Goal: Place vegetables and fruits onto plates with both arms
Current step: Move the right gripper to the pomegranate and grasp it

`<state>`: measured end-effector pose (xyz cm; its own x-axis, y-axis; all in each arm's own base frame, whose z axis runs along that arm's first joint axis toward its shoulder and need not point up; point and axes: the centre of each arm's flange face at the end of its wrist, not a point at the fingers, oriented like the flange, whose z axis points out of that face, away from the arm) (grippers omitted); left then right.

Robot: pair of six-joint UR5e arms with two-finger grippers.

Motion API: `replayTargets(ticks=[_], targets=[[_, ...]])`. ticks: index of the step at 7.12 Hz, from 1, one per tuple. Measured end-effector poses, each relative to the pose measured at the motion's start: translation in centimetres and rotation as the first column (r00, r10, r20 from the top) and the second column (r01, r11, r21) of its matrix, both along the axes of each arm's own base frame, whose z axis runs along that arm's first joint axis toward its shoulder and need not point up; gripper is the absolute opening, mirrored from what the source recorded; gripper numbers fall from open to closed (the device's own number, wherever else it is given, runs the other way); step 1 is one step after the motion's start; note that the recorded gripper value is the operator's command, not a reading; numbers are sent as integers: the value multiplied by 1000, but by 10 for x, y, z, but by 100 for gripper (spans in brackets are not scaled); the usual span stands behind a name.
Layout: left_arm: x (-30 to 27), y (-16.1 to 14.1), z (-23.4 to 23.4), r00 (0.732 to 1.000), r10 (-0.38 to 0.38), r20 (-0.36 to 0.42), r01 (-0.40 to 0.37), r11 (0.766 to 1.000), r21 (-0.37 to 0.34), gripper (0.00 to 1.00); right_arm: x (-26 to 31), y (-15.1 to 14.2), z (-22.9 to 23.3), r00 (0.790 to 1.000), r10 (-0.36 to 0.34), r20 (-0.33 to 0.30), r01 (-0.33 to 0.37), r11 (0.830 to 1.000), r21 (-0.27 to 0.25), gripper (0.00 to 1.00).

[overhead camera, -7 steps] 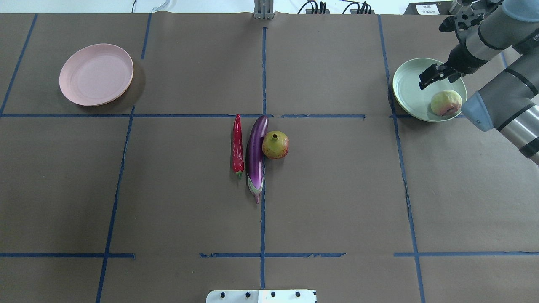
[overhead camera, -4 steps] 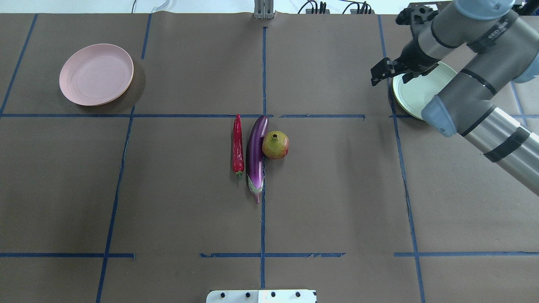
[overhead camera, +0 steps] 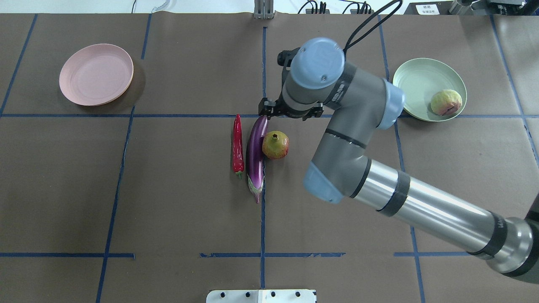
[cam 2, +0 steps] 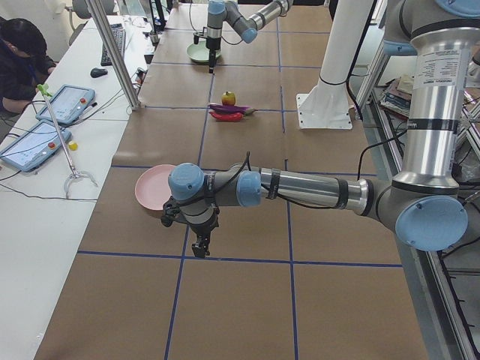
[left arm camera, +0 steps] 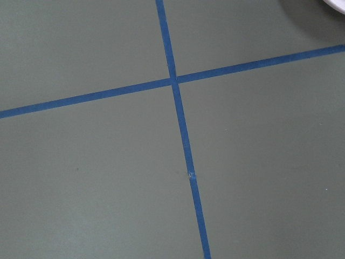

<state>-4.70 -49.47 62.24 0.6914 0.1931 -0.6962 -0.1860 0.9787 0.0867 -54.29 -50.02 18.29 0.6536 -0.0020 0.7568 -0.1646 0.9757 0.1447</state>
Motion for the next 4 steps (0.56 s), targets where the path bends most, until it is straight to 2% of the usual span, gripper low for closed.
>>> replayTargets(ticks=[2,4], targets=[[5,0,2,1000,9,0,-9,1000,-5,100,-37,34,-12,999,22,-40,-21,1000,13,100],[7,0,4,1000,13,0,-13,1000,-10,100,-54,42,-1,995,17,-96,-14,999,33,100]])
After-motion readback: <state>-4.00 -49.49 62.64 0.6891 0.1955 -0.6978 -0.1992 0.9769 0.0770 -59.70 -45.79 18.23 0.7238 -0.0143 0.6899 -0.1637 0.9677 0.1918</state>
